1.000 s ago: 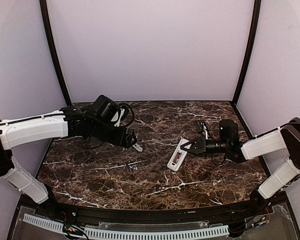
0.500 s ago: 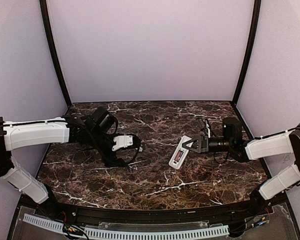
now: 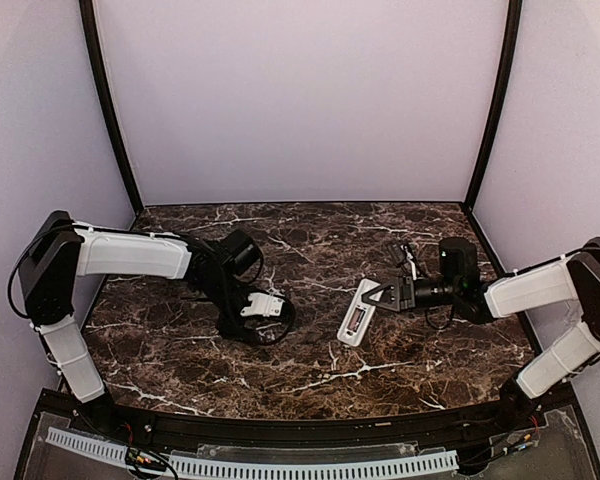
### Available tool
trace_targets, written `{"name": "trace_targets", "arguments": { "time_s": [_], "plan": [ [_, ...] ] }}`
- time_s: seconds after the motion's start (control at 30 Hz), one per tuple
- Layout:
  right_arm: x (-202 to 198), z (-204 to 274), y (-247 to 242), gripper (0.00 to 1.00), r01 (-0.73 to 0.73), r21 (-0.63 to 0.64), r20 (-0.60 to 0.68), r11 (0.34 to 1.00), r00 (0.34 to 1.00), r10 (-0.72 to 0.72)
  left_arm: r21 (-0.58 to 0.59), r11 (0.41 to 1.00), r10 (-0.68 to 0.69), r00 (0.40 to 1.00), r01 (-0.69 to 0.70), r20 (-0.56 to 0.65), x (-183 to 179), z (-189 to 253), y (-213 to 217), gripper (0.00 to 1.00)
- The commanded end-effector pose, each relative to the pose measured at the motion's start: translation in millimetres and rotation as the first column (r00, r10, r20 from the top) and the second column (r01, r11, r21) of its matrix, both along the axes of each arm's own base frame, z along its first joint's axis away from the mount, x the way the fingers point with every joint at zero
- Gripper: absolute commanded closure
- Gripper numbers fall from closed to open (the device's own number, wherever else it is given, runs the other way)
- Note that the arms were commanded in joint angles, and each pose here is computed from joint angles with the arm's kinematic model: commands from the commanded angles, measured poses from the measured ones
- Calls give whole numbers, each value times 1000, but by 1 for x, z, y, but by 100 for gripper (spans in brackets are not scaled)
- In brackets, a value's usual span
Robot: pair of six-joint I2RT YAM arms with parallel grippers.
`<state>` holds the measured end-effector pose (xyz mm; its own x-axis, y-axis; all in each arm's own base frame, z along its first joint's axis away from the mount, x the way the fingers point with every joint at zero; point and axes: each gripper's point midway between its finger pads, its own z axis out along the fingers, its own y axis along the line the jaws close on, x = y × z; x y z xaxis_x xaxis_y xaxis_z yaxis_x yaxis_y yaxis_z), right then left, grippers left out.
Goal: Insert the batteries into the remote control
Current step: Pick up the battery from the center of the board.
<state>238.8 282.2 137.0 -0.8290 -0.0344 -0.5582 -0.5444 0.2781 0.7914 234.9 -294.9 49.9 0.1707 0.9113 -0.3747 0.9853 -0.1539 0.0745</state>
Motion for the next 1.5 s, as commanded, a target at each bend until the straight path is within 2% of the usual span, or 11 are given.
{"name": "trace_targets", "arguments": {
  "time_s": [0.0,0.33,0.63,0.7,0.8,0.93,1.13,1.23,1.3,1.47],
  "plan": [
    [4,11,4,100,-34,43,32,999,999,33,51,997,-50,999,50,-7,0,-6,5,35],
    [7,8,1,100,-29,44,20,999,999,28,76,996,-52,999,53,-16,0,-22,8,38],
    [8,6,-3,100,-19,42,8,999,1000,19,109,994,-19,1000,21,-25,-3,-40,16,48],
    [9,7,-4,100,-15,40,11,999,1000,14,113,994,-8,999,12,-35,-2,-41,16,54],
    [9,7,-5,100,-16,39,11,999,1000,15,118,993,9,998,-1,-64,-5,-39,15,70],
    [10,6,-5,100,-14,37,10,999,1000,14,123,991,59,991,-45,-117,-11,-35,13,80],
    [11,0,-5,100,-5,34,-15,999,1000,6,114,979,191,958,-169,-215,-32,-32,2,90],
    [12,-3,-6,100,7,29,-27,1000,1000,-6,89,966,255,950,-243,-180,-29,-28,-7,95],
    [13,-5,-5,100,12,27,-40,1000,999,-11,75,945,328,931,-319,-163,-25,-20,-15,99],
    [16,-8,-1,100,31,30,-73,999,997,-29,-24,864,493,855,-502,-159,-18,27,-42,100]
  ]
}}
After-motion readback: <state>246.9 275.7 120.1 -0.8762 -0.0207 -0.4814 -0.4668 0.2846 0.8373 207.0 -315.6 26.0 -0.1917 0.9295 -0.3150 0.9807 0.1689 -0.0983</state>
